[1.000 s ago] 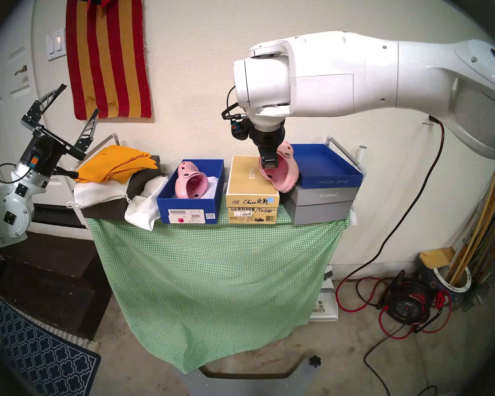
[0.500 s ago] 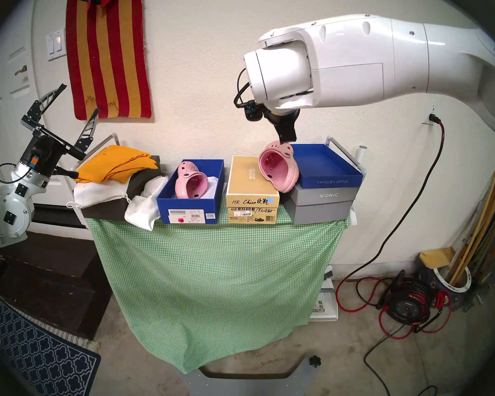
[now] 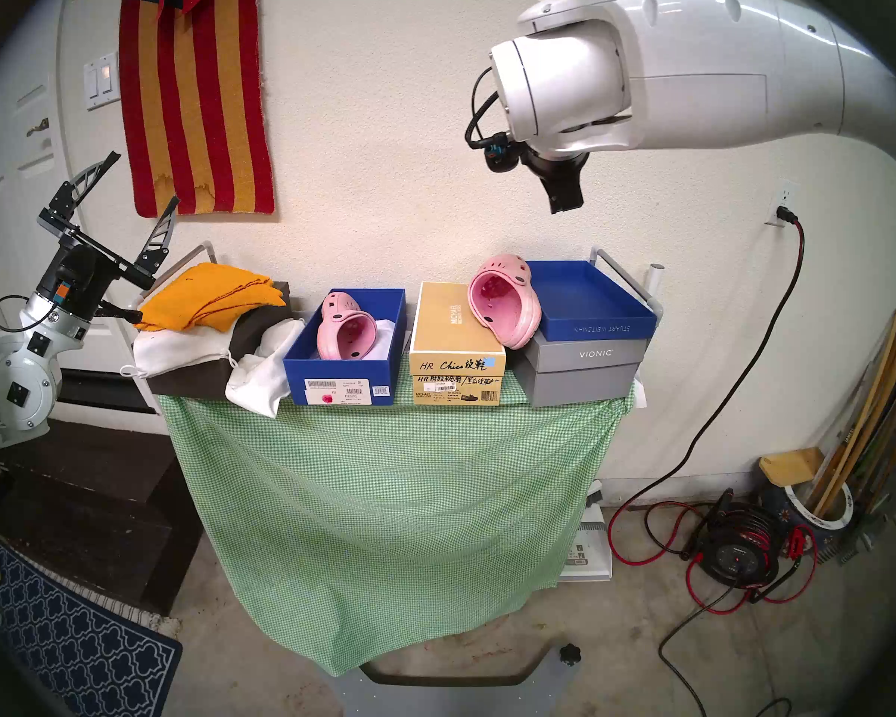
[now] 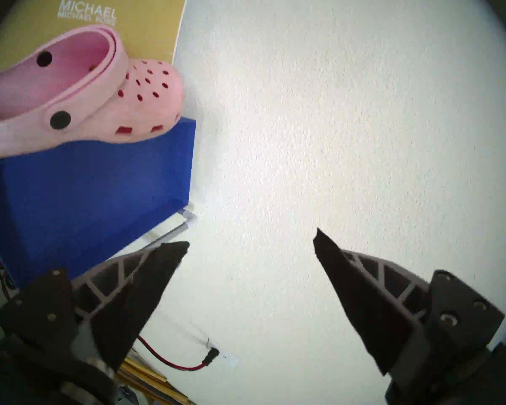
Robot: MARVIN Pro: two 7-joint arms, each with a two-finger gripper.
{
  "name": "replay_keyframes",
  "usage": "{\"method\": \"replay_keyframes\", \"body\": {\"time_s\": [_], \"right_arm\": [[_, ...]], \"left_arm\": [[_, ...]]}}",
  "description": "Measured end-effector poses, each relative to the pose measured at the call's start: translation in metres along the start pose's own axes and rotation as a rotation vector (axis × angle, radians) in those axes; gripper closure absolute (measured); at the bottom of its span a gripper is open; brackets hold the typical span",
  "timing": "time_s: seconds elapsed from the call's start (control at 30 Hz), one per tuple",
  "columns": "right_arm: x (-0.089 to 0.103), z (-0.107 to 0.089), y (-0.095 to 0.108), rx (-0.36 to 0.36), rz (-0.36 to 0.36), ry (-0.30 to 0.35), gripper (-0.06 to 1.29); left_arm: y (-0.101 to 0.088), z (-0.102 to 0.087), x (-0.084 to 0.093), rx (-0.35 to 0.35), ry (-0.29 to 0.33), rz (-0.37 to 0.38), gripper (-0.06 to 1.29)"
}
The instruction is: Take shoe out of the box
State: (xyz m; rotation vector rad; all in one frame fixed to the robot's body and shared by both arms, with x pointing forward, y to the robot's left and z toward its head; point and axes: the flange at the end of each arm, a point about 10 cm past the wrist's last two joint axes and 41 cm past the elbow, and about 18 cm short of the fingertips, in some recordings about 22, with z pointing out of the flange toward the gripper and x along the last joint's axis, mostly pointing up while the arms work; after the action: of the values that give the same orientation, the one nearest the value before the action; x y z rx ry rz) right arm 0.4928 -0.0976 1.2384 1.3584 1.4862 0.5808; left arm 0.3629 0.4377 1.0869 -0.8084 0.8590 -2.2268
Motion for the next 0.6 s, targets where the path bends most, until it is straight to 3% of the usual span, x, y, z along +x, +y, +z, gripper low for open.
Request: {"method": "replay_keyframes", "body": {"time_s": [0.1,0.23,0.33,0.6], "right_arm": [[-0.007,-0.002,-0.004,0.014,-0.002,-0.007,0.01],[-0.017,-0.006,-0.010,0.035,-0.006,-0.013,0.01],[-0.021,-0.009,-0.012,0.042,-0.006,-0.016,0.01],[-0.030,-0.016,-0.016,0.058,-0.007,-0.021,0.01]], "left_arm": [[0.000,0.000,0.000,-0.006,0.003,0.002,0.01],[0.000,0.009,0.008,-0.068,0.051,0.028,0.01],[-0.004,0.024,0.018,-0.116,0.108,0.062,0.01],[-0.039,0.085,0.057,-0.218,0.289,0.204,0.01]]}}
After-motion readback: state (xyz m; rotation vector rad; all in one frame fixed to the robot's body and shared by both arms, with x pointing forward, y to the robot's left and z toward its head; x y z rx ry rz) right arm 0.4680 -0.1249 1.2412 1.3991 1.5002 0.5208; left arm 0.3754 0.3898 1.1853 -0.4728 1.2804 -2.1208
